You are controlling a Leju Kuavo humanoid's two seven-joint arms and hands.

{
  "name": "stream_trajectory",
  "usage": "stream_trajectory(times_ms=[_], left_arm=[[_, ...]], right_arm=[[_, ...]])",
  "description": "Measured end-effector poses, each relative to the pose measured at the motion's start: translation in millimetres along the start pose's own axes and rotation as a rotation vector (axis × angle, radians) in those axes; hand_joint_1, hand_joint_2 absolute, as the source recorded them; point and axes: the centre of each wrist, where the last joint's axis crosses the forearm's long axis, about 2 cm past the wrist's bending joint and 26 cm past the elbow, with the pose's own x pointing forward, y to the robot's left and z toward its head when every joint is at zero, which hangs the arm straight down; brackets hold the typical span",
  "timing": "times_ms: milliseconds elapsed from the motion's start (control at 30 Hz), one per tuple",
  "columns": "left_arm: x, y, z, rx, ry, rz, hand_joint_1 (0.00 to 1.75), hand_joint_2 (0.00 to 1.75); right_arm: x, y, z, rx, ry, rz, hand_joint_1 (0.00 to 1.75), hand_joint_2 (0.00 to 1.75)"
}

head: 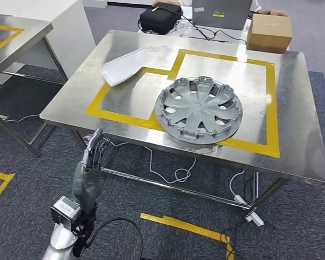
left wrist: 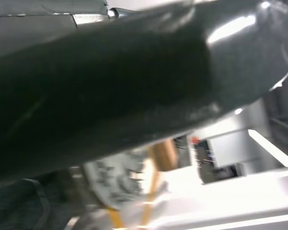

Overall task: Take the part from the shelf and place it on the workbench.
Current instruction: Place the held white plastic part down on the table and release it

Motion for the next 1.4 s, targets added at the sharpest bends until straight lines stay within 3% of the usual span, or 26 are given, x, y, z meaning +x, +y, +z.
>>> stream_trajectory(times_ms=[167,267,367,433,500,600,700,800,933,1400], left_arm=[[-16.2,11.9,29.6,0.004,0.13,-0.048,0.0,0.0],[-50.0,34.1,66.4,0.033,0.334,-0.045,0.0,0.0],[-89.1,68.6,134.2,0.11,0.789,-0.308,0.0,0.0],[-93.2,76.6,187.0,0.139,1.139,-0.492,0.0,0.0],[-86.7,70.9,227.8,0.138,1.436,-0.55,0.0,0.0],[-80.0,51.8,258.3,0.031,1.79,-0.501,0.0,0.0],[-76.6,28.3,271.7,-0.266,2.055,-0.458,0.0,0.0],[-72.3,9.5,279.9,-0.443,2.129,-0.457,0.0,0.0],[-74.4,0.0,277.1,-0.563,2.148,-0.496,0.0,0.0],[-75.5,-11.7,274.6,-0.816,2.057,-0.661,0.0,0.0]], right_arm=[[-0.4,0.4,0.1,0.002,-0.006,-0.013,0.0,0.0],[-1.1,0.8,0.2,0.012,-0.007,-0.037,0.0,0.0],[-1.9,0.8,0.2,0.015,-0.001,-0.051,0.0,0.0],[-3.0,0.6,0.2,0.019,0.011,-0.063,0.0,0.0],[-4.9,0.4,0.3,0.025,0.022,-0.076,0.0,0.0],[-3.9,-0.7,0.0,0.029,0.019,-0.075,0.0,0.0],[0.0,-2.3,-0.6,0.035,-0.011,-0.064,0.0,0.0],[-0.6,-2.1,-0.5,0.038,-0.023,-0.056,0.0,0.0],[-1.7,-2.4,-0.5,0.039,-0.008,-0.028,0.0,0.0],[1.7,-2.7,-0.8,0.054,-0.008,0.157,0.0,0.0]])
